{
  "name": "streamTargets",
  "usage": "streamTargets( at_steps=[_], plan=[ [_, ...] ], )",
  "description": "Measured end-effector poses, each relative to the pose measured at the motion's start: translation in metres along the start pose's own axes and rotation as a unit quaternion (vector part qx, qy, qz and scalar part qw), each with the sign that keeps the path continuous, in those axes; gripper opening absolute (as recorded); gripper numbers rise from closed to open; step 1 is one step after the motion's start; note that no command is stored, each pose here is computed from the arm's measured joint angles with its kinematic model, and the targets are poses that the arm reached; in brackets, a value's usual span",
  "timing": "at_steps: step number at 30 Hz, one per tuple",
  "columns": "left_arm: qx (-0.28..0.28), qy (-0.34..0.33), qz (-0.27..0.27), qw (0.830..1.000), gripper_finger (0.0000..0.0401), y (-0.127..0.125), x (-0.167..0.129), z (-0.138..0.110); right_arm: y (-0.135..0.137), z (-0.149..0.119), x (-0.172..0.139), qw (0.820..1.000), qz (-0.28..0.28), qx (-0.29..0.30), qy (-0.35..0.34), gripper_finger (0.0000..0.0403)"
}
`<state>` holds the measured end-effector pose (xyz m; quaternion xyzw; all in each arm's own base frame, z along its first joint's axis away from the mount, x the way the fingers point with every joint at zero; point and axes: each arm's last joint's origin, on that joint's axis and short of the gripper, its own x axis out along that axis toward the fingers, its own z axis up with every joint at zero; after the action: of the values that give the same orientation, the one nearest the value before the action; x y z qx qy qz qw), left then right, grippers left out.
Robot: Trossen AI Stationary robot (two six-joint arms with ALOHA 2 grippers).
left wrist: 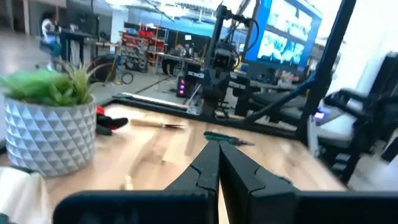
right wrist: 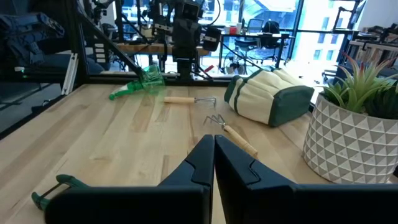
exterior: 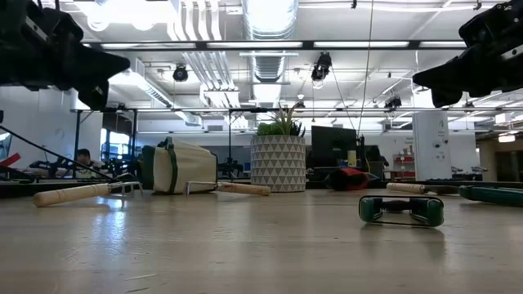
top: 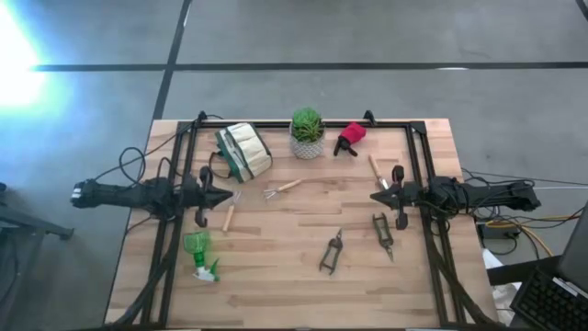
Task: Pick & Place Garden tools in Gardening bag
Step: Move the white gardening bag to the center of the table
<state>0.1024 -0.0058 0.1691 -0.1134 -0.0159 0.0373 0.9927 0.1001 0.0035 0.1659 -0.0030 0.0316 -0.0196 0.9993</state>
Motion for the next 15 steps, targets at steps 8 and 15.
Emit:
streamTargets(
  at_steps=[8,15],
  plan=[
    [-0.044,0.045,0.009,0.998,0.003,0.001,0.003,-0.007,0.0,0.0,0.0,1.0,0.0,0.0,0.0,0.0008],
    [-0.175,0.037,0.145,0.973,0.0137,0.009,0.006,-0.012,0.0,0.0,0.0,1.0,0.0,0.0,0.0,0.0008]
  ],
)
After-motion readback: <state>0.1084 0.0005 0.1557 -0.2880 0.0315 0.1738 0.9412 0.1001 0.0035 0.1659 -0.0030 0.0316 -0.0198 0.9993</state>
